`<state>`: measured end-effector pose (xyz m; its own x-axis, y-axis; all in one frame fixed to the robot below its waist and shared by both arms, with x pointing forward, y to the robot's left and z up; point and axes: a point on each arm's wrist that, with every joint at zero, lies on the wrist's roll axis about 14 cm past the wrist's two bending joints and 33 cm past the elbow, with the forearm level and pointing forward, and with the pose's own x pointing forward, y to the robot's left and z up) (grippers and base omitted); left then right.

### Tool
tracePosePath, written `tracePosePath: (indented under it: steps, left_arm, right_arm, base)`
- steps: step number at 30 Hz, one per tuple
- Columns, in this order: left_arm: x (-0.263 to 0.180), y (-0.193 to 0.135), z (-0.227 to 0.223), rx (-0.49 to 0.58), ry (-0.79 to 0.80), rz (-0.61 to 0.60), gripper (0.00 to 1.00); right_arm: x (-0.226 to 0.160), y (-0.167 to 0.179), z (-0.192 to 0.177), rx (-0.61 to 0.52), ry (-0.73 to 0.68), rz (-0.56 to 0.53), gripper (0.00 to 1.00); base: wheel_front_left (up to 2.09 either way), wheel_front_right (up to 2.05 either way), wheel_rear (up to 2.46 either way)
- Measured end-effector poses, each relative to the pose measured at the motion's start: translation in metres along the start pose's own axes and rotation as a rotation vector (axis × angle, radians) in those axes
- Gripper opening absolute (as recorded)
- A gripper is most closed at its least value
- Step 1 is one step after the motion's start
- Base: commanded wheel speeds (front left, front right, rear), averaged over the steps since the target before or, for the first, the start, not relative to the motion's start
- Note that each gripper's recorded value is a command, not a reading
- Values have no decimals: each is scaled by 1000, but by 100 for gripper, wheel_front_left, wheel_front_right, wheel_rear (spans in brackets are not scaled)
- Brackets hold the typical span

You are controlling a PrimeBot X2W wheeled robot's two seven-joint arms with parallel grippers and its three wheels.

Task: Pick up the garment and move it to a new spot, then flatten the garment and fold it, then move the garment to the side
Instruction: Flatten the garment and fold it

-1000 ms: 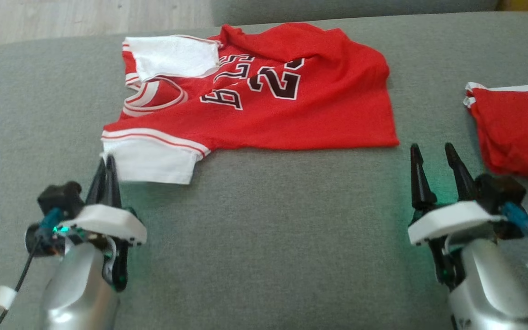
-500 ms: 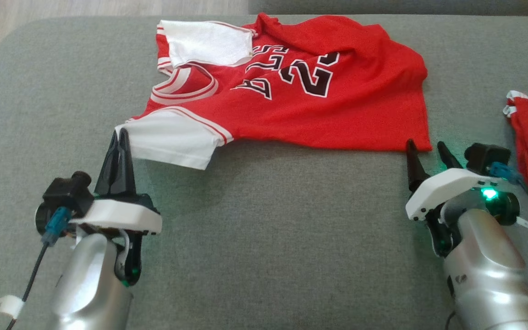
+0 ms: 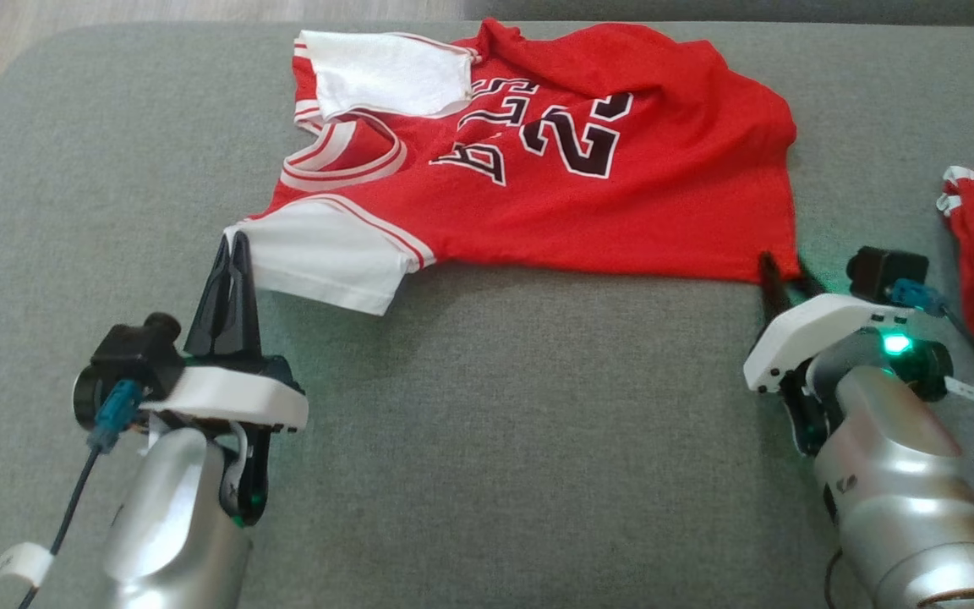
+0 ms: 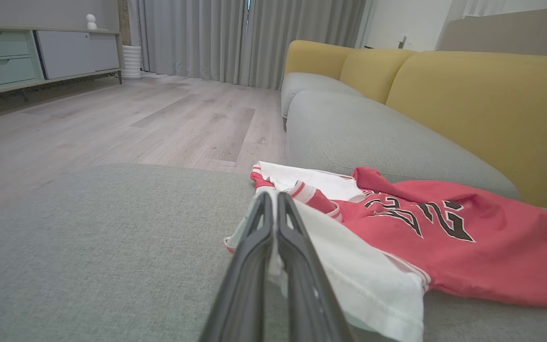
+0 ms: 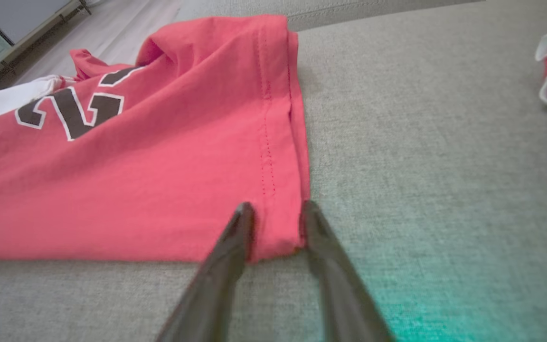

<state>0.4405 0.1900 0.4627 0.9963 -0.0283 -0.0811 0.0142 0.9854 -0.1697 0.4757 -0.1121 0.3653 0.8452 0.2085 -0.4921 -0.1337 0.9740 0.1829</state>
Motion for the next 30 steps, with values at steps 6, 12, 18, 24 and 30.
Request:
tracePosePath:
  steps: [6,12,18,24,30]
  left_arm:
    - [5,-4,2,-13,-9,-12,0]
    - [11,-14,33,-54,-102,-42,0]
    - [14,-32,101,-143,-299,-105,0]
    - [-2,-64,228,-213,-646,-232,0]
    - [-57,-87,331,-272,-935,-350,0]
  right_arm:
    - [-5,3,11,-11,-70,17,0]
    - [-15,12,67,-55,-259,52,0]
    - [-58,35,176,-133,-613,119,0]
    - [-131,39,255,-260,-900,148,0]
    - [-204,45,300,-360,-1099,162,0]
  base:
    - [0,0,0]
    - [0,0,0]
    - [0,0,0]
    - [0,0,0]
    - [0,0,0]
